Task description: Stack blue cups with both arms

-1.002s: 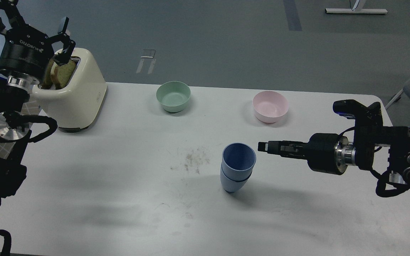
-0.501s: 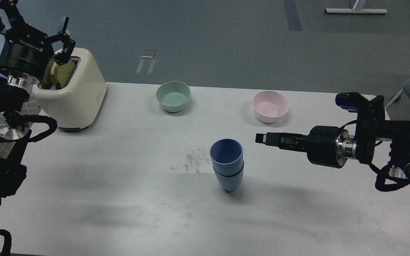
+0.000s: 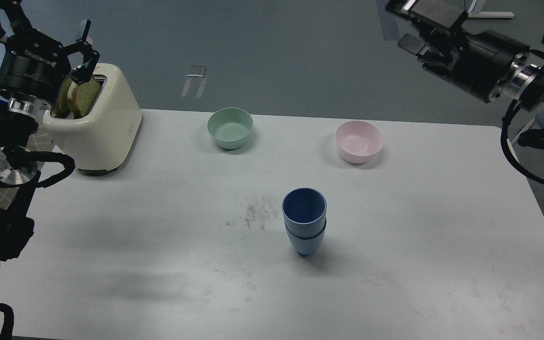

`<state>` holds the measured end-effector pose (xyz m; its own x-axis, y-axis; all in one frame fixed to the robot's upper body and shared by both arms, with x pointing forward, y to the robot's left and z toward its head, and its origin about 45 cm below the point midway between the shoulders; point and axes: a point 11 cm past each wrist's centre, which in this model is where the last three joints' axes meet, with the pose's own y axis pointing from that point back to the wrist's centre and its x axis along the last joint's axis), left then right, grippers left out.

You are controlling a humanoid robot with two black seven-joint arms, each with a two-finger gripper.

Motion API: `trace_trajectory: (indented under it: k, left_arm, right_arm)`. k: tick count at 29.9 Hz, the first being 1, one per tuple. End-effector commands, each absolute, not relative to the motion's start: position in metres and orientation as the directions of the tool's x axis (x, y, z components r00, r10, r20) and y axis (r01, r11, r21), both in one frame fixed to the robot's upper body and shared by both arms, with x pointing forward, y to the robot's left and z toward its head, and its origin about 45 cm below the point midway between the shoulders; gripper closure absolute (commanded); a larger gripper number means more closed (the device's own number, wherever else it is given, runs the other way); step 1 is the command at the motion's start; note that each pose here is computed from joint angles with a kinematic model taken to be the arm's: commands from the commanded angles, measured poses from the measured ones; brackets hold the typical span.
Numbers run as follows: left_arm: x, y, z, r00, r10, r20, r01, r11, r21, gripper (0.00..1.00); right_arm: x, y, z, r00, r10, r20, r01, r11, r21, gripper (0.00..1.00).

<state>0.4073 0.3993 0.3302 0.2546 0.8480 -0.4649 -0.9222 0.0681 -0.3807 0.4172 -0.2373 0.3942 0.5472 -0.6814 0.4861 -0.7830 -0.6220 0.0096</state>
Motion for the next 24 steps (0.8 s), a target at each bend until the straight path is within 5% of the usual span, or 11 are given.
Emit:
trace_trajectory:
  k: [1,8,17,24]
  left_arm:
    - [0.407,0.402,0.333,0.254,0.856,-0.451,-0.922,0.075,-0.379,0.02]
    - [0.412,0.408,0.333,0.24,0.867,-0.437,-0.941,0.096,-0.325,0.02]
    - [0.42,0.413,0.339,0.224,0.87,-0.439,-0.942,0.079,-0.325,0.02]
    - [0.43,0.415,0.345,0.217,0.871,-0.441,-0.949,0.082,-0.306,0.02]
  right_arm:
    - [0.44,-0.28,0.402,0.443,-0.843,0.305,-0.862,-0.494,-0.112,0.0]
    - [0.456,-0.327,0.394,0.347,-0.938,0.019,-0.916,-0.343,-0.21,0.0]
    - [0.467,-0.335,0.355,0.395,-0.811,-0.432,-0.913,-0.295,-0.28,0.0]
    - [0.465,-0.347,0.353,0.385,-0.783,-0.489,-0.91,-0.234,-0.342,0.0]
